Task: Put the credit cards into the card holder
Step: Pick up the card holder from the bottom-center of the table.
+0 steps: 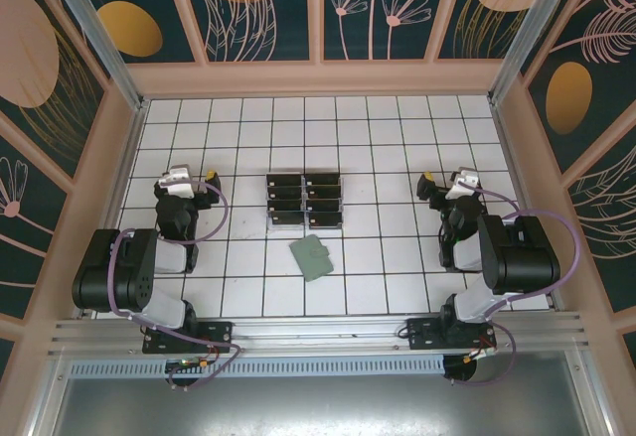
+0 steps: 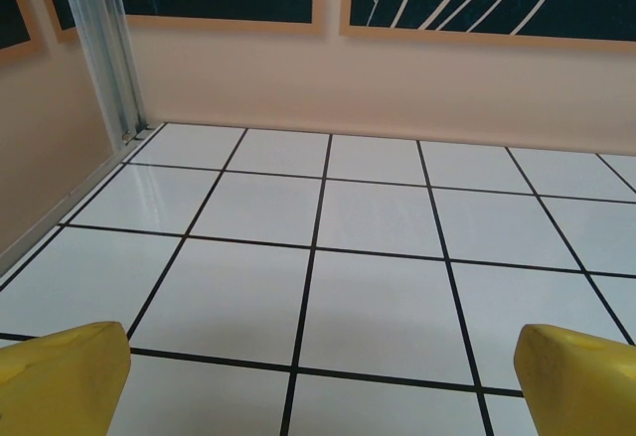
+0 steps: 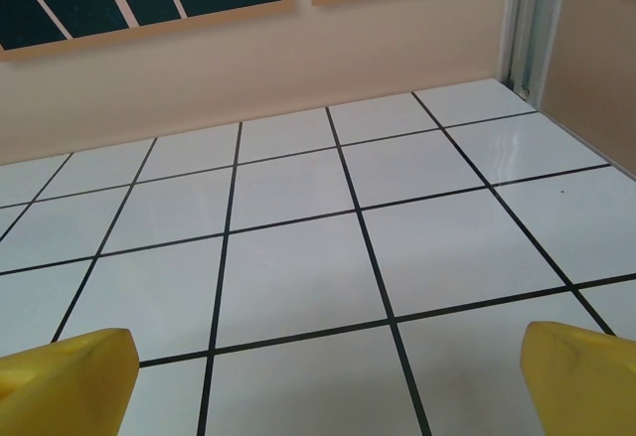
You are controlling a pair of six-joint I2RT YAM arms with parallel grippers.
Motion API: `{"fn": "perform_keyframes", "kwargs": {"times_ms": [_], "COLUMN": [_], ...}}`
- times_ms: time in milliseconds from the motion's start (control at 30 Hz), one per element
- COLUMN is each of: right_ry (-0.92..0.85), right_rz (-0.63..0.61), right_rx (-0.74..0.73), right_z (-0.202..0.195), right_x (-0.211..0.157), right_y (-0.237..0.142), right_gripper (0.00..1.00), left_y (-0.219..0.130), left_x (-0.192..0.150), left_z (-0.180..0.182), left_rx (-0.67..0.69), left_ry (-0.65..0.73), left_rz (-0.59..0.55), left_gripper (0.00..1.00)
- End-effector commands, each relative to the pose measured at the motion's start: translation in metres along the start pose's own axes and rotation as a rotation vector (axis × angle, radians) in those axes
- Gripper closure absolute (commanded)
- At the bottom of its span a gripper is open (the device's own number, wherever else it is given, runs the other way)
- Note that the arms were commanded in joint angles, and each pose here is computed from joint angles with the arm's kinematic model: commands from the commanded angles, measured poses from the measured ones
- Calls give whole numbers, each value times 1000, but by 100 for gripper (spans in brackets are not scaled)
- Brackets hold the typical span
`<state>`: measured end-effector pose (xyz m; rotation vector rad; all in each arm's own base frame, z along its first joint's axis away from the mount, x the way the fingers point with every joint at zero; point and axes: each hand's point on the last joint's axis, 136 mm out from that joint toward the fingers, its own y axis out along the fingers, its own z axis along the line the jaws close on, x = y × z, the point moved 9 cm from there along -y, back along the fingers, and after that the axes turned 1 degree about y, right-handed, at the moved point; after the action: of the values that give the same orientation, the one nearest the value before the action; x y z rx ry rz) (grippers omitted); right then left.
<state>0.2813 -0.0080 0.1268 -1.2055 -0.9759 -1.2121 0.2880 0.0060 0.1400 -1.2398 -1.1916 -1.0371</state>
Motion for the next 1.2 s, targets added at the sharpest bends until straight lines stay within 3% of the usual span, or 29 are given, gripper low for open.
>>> {"fn": "perform_keyframes", "kwargs": {"times_ms": [0, 467, 567, 700, 833, 1000, 1167], "right_ry": [-2, 3, -13, 7, 116, 361, 518], "right_rz": [-36, -41, -95, -193, -106, -35, -104], "right_rx": [0, 17, 50, -61, -103, 133, 327], "right_z": [-1, -2, 2, 0, 3, 26, 36], "right_x": [10, 11, 18, 34, 56, 94, 105], "right_y": [3, 2, -12, -37, -38, -51, -89], "right_gripper": [1, 1, 1, 1, 1, 1, 3], "left_y": [4, 0, 4, -2, -8, -18, -38], "left_x": [4, 6, 18, 40, 56, 79, 93], "left_z": [2, 2, 1, 3, 3, 4, 3], "left_rx": [10, 7, 12, 41, 55, 73, 69], "left_ry": [-7, -8, -11, -10, -57, -209, -371], "left_rz": [-12, -26, 2, -1, 18, 43, 50], "left_gripper": [1, 1, 2, 1, 2, 1, 1]}}
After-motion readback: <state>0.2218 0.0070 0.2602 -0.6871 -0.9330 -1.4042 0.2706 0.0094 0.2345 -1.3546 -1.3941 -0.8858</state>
